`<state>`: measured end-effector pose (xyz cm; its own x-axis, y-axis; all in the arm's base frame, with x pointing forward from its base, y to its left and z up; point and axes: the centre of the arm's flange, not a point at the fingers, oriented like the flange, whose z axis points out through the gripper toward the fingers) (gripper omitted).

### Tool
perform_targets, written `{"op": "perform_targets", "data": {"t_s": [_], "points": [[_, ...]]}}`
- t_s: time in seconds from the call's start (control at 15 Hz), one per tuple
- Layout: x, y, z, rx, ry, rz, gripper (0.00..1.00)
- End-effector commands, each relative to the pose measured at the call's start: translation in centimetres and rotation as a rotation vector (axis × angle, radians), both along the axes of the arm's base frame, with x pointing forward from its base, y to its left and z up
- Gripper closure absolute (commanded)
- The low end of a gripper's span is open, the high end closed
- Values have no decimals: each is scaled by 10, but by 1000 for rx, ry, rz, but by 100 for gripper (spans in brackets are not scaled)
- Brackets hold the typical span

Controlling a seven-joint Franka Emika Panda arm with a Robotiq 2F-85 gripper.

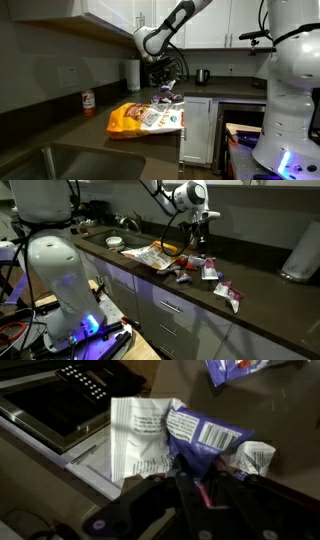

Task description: Remove two small packets from the pack on the countertop

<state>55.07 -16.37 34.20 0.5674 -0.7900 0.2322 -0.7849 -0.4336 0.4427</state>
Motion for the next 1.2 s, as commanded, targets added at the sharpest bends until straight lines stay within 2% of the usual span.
{"op": "perform_targets", "data": {"t_s": [0.0, 0.33, 0.6, 1.0, 1.13], "points": [[6, 1, -4, -27, 4, -65, 57], [7, 8, -3, -21, -5, -63, 27], [9, 30, 11, 71, -12, 56, 2], [-6, 79, 68, 115, -23, 301, 0], [-12, 91, 92, 165, -37, 406, 0]]}}
